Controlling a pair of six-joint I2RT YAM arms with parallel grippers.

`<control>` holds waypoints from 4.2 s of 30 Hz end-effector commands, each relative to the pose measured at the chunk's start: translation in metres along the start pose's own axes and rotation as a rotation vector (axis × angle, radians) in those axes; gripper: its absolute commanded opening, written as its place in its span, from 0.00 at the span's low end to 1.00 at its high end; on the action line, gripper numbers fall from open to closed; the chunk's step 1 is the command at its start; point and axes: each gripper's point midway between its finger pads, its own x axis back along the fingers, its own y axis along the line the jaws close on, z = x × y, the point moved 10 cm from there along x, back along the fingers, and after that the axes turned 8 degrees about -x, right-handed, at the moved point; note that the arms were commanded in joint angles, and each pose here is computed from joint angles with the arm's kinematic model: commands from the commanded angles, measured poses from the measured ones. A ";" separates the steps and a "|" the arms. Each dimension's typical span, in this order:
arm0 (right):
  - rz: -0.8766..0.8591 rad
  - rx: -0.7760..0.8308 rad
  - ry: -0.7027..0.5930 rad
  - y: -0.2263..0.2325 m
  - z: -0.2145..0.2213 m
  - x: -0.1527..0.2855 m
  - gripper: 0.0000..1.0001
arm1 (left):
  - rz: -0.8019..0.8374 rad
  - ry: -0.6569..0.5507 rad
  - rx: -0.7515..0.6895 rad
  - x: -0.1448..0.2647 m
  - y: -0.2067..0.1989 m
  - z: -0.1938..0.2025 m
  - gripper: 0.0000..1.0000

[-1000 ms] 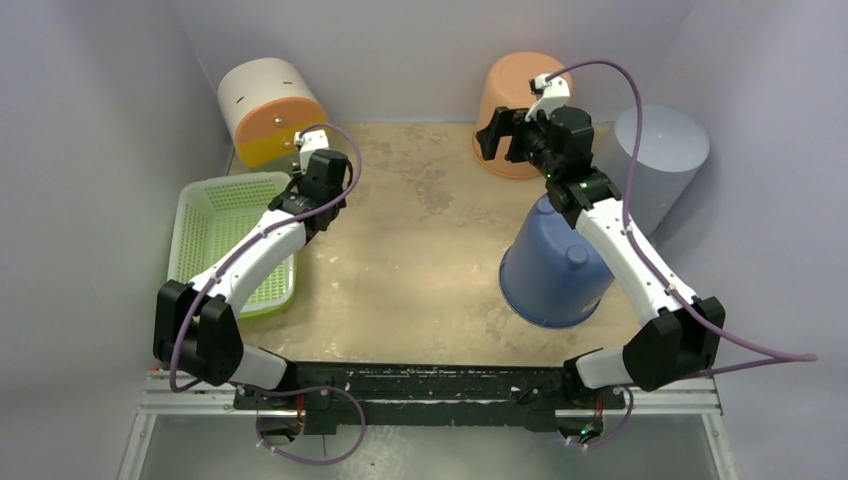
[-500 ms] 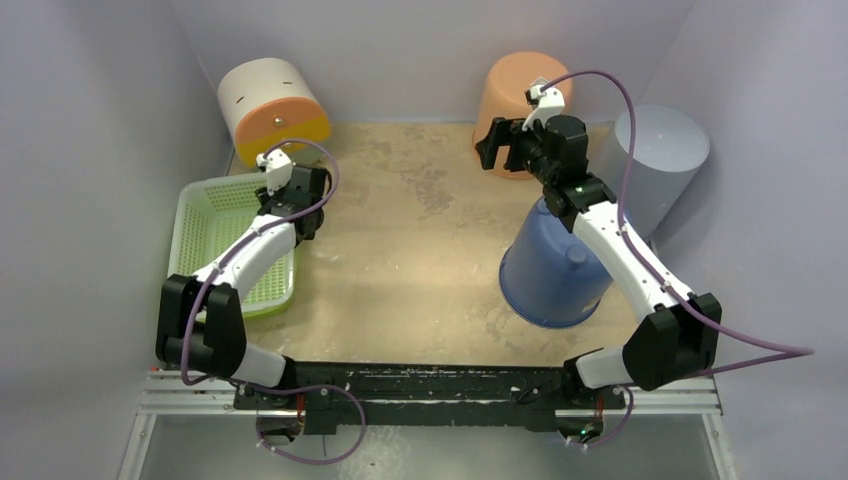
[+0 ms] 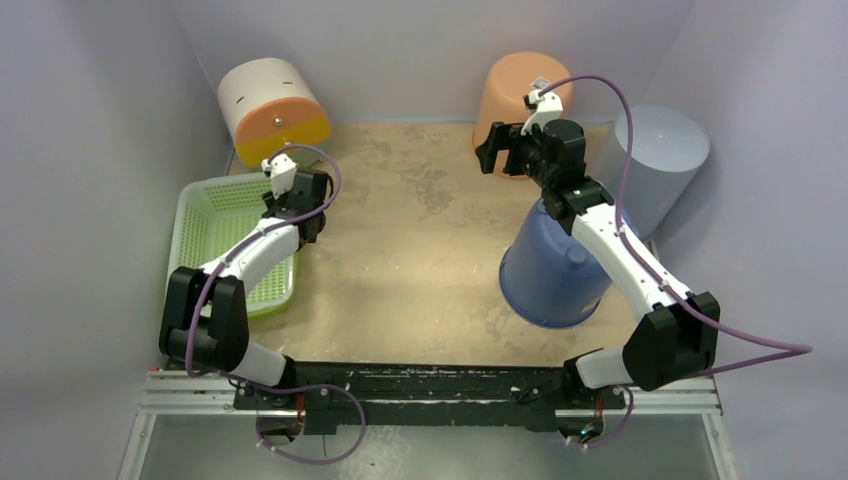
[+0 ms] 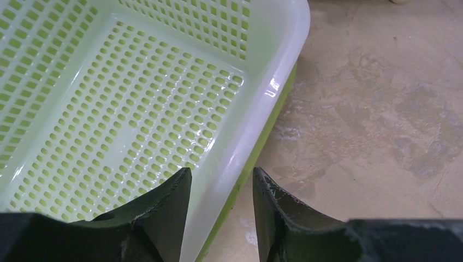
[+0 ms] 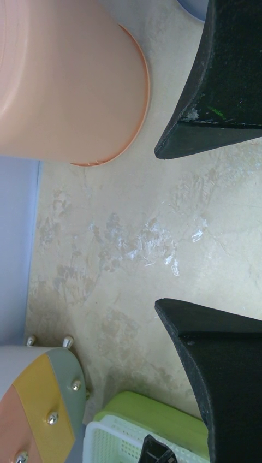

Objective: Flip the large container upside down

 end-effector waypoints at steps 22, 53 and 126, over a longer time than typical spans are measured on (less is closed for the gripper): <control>-0.001 0.005 -0.049 -0.001 -0.003 -0.003 1.00 | -0.051 -0.033 0.063 0.013 0.015 -0.024 0.00; 0.185 -0.082 -0.151 -0.032 -0.036 0.012 1.00 | 0.717 -0.422 0.316 0.192 0.017 -0.158 0.00; 0.260 -0.073 -0.230 -0.054 -0.055 0.018 1.00 | 0.860 0.169 0.332 -0.006 -0.175 0.059 0.00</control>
